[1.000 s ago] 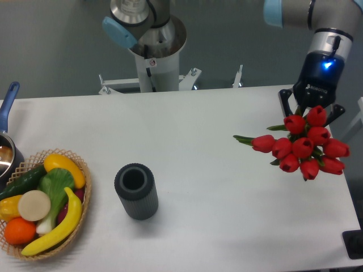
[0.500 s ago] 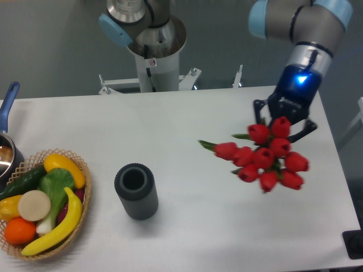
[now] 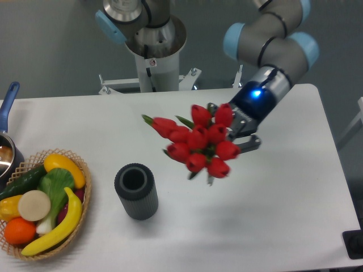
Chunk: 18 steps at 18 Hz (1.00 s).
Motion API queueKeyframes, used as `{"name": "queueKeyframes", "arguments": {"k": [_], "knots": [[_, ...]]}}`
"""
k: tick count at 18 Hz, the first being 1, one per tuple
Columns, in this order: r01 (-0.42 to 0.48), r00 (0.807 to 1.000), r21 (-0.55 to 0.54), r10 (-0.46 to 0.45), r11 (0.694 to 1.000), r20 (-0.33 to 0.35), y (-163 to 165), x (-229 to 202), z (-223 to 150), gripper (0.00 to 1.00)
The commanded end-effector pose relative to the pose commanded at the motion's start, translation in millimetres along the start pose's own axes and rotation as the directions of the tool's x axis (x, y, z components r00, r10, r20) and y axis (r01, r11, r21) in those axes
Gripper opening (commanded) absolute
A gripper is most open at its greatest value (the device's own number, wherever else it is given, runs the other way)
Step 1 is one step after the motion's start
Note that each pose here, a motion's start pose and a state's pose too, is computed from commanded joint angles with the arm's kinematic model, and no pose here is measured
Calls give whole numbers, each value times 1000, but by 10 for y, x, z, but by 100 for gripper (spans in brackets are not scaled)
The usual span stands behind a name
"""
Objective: Insert the flowers into the vase
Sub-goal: 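Carry the tulip bunch over the black vase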
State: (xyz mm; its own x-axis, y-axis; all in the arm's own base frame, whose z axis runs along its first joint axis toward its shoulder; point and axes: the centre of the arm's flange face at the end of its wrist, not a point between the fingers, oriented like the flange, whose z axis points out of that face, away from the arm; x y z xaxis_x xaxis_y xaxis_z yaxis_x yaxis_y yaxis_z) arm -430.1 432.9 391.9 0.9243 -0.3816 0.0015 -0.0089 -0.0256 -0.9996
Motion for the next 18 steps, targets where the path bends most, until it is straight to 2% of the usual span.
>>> {"name": "queueKeyframes", "arguments": {"k": [4, 9, 14, 18], "knots": [[-11, 998, 8, 11, 1000, -67, -110, 209, 361, 5], [-15, 996, 65, 21, 998, -83, -264, 263, 369, 6], [8, 994, 66, -1, 998, -105, -532, 455, 447, 7], [41, 992, 50, -35, 998, -120, -477, 539, 532, 7]]}}
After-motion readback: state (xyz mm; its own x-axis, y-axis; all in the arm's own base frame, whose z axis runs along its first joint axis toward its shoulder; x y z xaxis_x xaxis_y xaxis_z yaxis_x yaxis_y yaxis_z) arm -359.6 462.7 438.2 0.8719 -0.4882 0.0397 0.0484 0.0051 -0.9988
